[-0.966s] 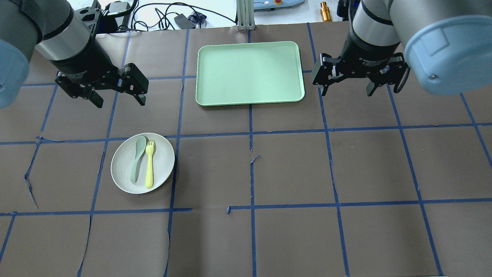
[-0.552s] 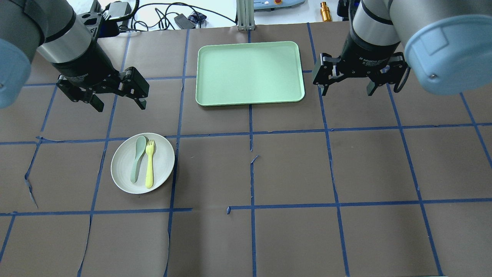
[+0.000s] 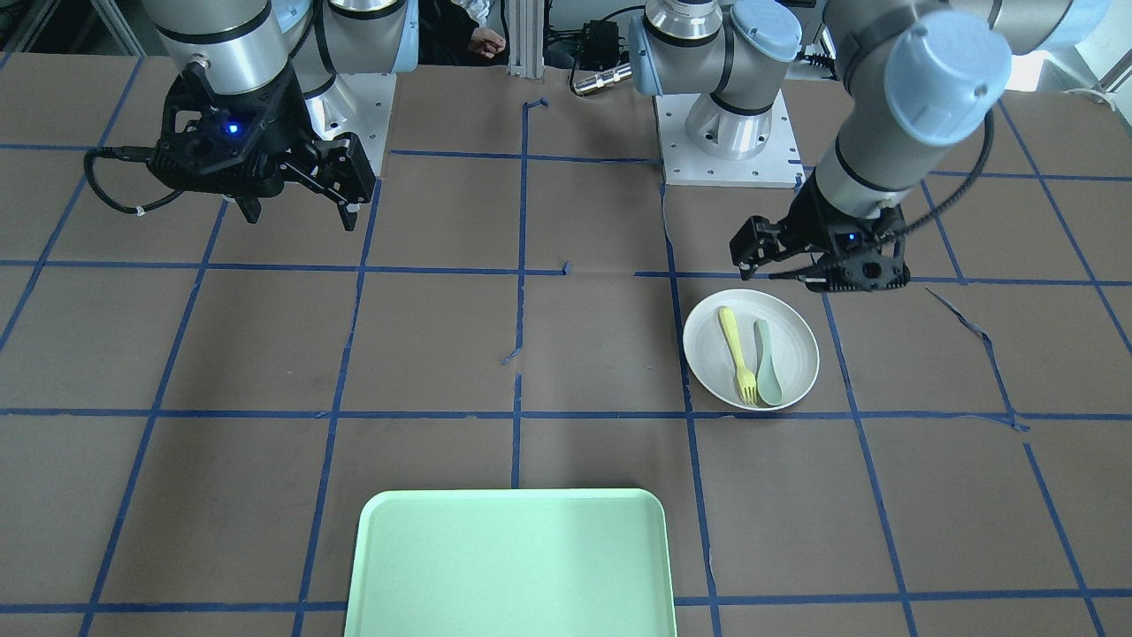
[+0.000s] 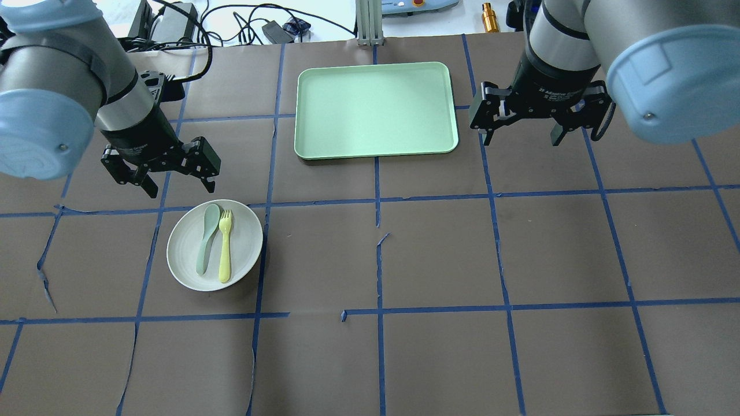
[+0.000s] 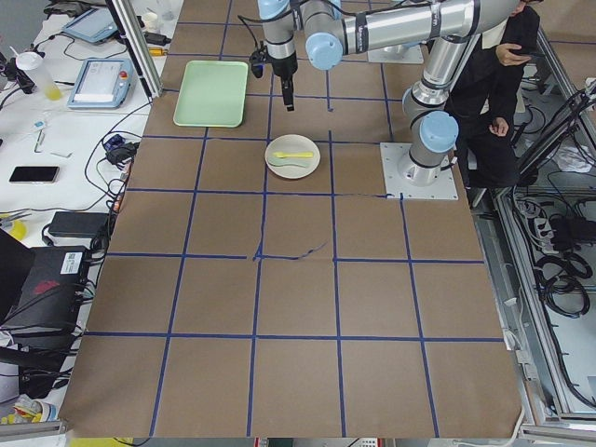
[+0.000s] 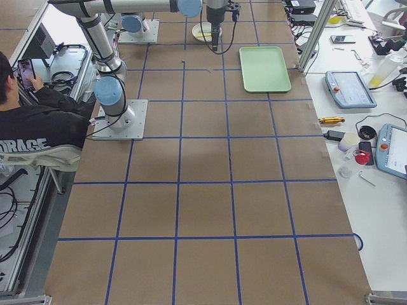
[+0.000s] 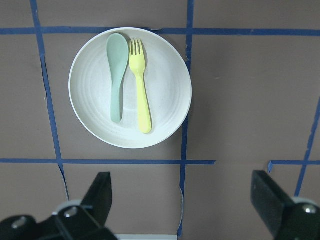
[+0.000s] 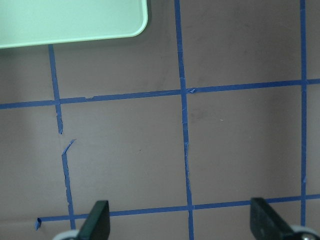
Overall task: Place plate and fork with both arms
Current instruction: 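Lower the left gripper to the rim of the white plate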
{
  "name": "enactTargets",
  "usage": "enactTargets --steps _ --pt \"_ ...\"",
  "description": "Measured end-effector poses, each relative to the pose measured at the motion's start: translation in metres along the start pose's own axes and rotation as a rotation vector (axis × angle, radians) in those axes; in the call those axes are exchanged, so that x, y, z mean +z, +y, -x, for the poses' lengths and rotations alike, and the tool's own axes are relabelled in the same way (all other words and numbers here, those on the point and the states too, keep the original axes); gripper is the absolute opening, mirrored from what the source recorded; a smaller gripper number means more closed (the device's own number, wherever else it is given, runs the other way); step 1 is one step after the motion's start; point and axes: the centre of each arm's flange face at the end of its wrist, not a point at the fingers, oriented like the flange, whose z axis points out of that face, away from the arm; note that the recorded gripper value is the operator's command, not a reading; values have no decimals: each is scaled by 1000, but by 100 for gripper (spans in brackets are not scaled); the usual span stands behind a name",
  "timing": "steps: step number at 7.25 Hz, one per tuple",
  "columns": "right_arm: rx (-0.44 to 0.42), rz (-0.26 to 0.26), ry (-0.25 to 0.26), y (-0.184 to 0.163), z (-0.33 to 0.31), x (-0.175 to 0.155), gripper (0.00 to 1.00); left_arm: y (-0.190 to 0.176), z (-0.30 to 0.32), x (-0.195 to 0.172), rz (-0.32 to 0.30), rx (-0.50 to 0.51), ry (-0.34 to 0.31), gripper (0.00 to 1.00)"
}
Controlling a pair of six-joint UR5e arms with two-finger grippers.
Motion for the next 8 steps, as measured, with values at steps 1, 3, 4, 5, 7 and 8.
enactTargets --steps 1,3,4,5,7,8 --pt "0 1 -1 0 0 0 100 -12 31 38 -17 -5 0 100" --pt "0 3 -5 0 1 1 100 -12 65 113 -45 111 -6 94" --pt "0 3 -5 0 1 1 100 -7 81 145 -45 143 -3 90" --pt "0 3 -5 0 1 1 100 -3 96 167 -40 154 3 74" --pt "0 4 -5 0 1 1 100 -2 107 187 -22 160 13 25" --pt "0 4 -5 0 1 1 100 -3 109 190 -19 158 15 0"
